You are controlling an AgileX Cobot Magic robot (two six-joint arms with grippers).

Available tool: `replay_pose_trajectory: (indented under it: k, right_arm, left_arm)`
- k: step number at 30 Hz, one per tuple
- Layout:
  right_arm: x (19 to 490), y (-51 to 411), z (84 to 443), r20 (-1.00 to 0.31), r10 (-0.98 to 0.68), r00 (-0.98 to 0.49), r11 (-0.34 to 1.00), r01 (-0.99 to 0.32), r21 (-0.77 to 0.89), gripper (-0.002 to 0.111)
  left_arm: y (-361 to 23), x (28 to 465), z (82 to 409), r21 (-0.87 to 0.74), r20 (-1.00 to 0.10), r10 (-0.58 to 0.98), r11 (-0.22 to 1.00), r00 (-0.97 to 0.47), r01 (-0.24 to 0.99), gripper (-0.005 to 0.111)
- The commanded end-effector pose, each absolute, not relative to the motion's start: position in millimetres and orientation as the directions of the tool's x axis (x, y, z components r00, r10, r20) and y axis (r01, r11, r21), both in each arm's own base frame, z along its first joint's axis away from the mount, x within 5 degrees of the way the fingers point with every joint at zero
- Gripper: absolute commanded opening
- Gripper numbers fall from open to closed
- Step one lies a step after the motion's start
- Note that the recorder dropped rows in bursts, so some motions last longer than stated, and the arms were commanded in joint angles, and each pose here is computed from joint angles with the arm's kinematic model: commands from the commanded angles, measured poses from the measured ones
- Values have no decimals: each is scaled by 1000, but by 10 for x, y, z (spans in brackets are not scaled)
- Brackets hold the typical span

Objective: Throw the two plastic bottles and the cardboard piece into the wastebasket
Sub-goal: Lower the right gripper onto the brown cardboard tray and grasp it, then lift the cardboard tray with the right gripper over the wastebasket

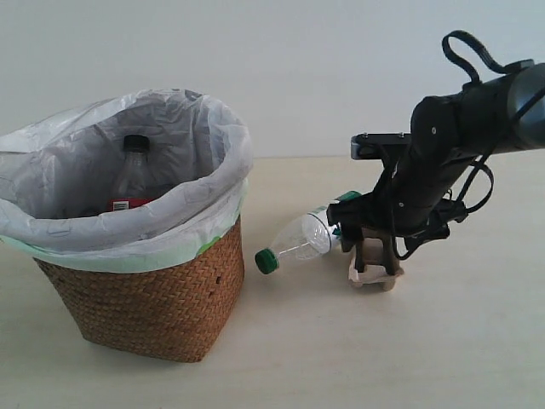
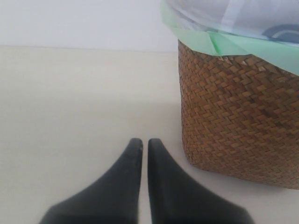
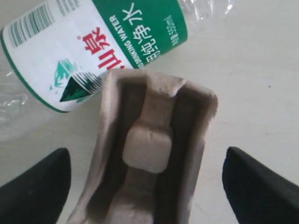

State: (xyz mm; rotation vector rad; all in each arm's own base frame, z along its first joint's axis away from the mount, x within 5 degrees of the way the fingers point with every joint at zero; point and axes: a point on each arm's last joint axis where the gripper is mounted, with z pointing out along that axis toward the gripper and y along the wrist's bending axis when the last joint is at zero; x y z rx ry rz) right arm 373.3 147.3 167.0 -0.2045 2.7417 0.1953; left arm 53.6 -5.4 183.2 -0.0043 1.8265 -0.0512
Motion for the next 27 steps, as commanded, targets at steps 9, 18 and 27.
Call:
replay_pose_trajectory:
  k: [9,18,27]
  right_arm:
    - [3811,1493,1425,-391,-88,-916,983,-144,116,78]
    - [3806,1487,1347,-365,-96,-926,984,-143,104,27]
    - [3754,1423,1525,-333,-153,-931,983,-177,43,0]
  left_arm:
    - [-52,535,1821,-30,-967,-23,999,-255,22,4]
    - [-52,535,1821,-30,-967,-23,999,-255,22,4]
    - [-52,535,1821,-30,-967,-23,999,-255,22,4]
